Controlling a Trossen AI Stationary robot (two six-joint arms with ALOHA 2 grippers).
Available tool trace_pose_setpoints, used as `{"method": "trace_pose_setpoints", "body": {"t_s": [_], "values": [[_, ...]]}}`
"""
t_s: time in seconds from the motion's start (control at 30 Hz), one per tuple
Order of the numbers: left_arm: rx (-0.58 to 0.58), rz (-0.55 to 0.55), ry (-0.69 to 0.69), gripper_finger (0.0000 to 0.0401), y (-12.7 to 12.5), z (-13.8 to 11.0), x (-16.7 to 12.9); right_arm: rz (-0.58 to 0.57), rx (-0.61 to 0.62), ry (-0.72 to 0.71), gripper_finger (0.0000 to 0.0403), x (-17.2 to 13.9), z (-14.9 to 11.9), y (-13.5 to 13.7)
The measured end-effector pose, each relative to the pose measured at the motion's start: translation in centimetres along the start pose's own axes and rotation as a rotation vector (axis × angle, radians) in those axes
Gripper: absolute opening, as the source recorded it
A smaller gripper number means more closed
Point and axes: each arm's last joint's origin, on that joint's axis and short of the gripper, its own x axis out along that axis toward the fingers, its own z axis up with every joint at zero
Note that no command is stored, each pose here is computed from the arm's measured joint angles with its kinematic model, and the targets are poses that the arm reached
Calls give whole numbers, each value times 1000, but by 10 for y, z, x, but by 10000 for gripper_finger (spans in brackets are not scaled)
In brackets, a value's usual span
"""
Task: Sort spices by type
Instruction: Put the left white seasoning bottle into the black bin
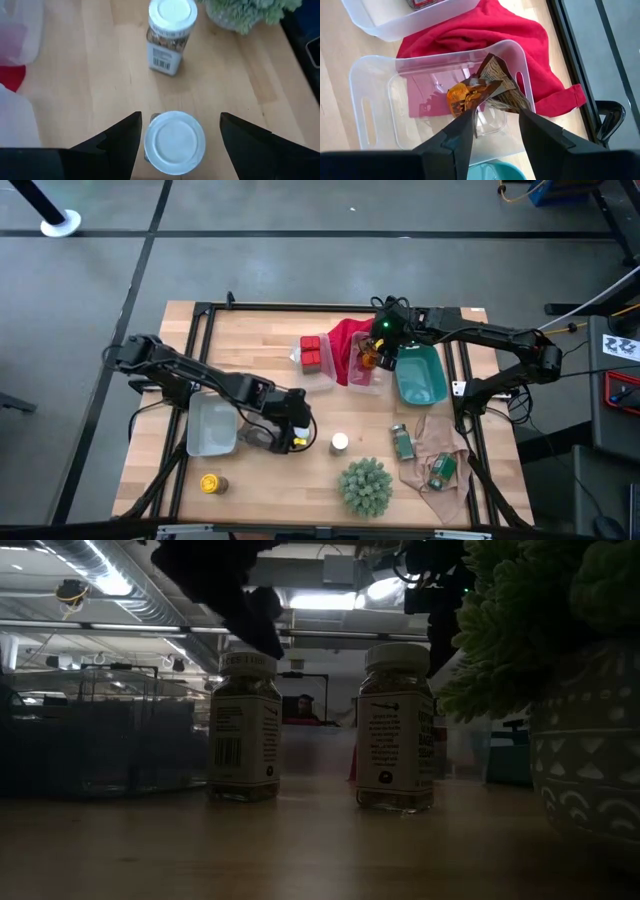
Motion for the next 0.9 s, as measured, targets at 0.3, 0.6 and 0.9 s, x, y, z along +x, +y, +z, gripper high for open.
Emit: {"method": "trace_pose_setpoints", "body": {"t_s": [0.3, 0.6, 0.9], "values": [[46, 4, 48, 258, 0, -5, 6, 0, 0, 2, 161, 0, 0, 0], [45, 5, 61, 258, 0, -8, 10, 0, 0, 3, 161, 0, 0, 0], [77, 4, 129, 258, 1, -15, 34, 2, -1, 6, 161, 0, -1, 0]]}}
